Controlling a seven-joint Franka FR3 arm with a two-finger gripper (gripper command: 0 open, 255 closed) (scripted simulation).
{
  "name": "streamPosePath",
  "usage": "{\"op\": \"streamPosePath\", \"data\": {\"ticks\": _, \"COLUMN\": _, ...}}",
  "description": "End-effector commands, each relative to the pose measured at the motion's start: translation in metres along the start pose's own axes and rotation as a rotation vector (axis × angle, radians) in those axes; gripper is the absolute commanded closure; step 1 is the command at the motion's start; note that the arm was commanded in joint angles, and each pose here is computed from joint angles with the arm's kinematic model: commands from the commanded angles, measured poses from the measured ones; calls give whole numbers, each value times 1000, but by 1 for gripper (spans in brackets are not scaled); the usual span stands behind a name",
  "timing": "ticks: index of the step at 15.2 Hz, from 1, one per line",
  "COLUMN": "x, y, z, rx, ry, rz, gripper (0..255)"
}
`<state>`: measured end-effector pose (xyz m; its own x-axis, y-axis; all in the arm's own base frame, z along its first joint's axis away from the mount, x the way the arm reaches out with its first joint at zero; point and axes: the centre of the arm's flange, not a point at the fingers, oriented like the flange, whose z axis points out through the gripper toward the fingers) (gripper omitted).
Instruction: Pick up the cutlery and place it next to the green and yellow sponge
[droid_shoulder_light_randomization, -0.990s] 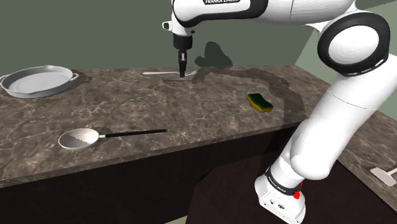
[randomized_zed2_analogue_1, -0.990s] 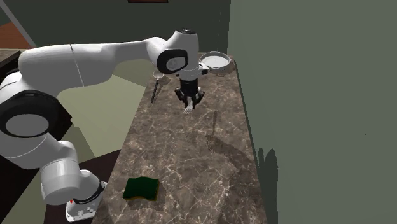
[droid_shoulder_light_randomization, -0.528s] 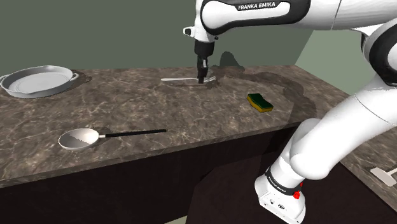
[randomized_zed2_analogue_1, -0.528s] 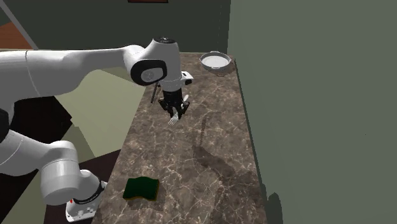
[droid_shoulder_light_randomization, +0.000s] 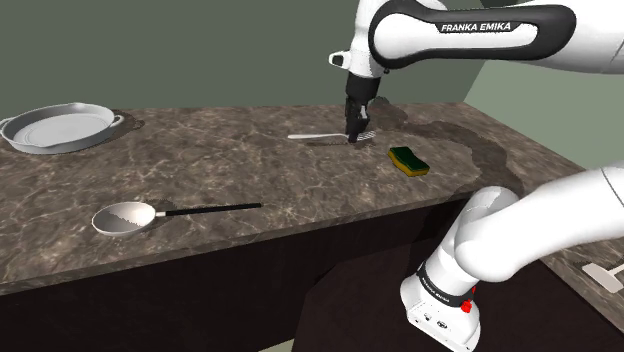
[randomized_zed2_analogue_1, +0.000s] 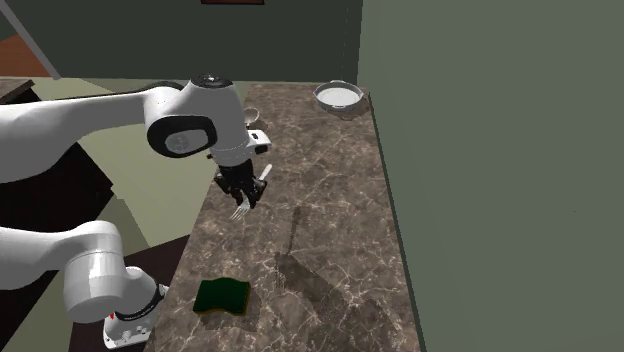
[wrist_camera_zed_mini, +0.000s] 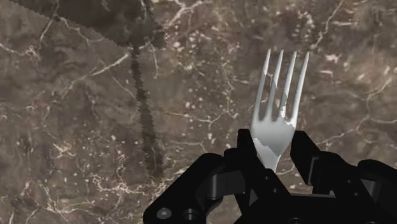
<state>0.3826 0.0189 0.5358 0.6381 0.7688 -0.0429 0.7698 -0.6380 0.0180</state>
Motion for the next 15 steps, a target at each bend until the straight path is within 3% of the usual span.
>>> {"op": "streamPosePath", "data": {"ticks": 1, "x": -23, "y": -14, "z": 1, "rx": 0, "ry": 0, "rz": -1, "gripper": 255}}
{"op": "streamPosePath", "data": {"ticks": 15, "x": -185, "y": -102, "z": 5, "rx": 0, "ry": 0, "rz": -1, "gripper": 255}}
